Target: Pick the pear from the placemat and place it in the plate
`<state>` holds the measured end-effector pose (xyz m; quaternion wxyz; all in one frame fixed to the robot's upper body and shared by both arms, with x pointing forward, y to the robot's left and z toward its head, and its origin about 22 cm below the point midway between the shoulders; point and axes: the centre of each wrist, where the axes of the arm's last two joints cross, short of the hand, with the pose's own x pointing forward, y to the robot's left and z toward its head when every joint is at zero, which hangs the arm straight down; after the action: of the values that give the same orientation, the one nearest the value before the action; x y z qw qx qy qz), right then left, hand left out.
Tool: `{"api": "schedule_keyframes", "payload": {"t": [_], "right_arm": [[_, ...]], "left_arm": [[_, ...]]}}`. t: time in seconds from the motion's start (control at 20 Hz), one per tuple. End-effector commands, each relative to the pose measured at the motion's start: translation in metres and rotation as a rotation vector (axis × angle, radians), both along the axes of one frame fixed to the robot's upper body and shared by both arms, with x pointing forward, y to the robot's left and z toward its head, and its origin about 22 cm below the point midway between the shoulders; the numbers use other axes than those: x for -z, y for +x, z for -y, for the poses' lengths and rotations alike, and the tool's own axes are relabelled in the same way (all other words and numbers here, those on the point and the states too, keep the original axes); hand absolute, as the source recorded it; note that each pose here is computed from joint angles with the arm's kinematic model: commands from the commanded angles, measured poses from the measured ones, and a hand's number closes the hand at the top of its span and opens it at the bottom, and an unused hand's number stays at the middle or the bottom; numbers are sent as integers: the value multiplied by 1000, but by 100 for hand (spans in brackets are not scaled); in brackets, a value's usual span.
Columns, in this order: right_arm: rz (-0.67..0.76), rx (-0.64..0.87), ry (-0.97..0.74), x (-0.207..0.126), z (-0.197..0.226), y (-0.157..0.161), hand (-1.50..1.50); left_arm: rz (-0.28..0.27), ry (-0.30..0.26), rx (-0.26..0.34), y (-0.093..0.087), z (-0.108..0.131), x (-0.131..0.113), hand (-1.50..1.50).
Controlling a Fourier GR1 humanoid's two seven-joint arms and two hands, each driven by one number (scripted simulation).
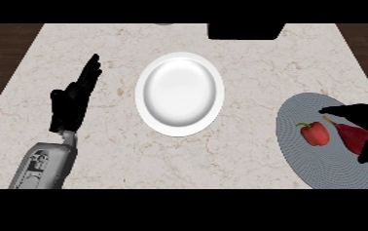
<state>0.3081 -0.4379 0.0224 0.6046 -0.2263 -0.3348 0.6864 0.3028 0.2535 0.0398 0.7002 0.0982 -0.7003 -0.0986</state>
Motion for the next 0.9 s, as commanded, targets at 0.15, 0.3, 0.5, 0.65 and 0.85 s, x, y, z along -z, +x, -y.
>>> {"api": "schedule_keyframes", "payload": {"t": [0.15, 0.3, 0.5, 0.65, 0.85], "right_arm": [[97, -21, 31, 2, 5, 11, 150], [119, -27, 19, 7, 15, 5, 150], [172, -12, 72, 5, 15, 14, 150], [242, 75, 92, -3, -7, 18, 150], [352, 391, 126, 51, -51, 5, 150]], "left_arm": [[8, 7, 6, 1, 4, 2, 0], [14, -5, 4, -1, -6, 2, 0], [-10, -3, 25, 7, -2, -3, 0], [-10, -4, -11, -4, -5, -2, 0], [-29, -1, -47, -9, -20, 4, 0]]}}
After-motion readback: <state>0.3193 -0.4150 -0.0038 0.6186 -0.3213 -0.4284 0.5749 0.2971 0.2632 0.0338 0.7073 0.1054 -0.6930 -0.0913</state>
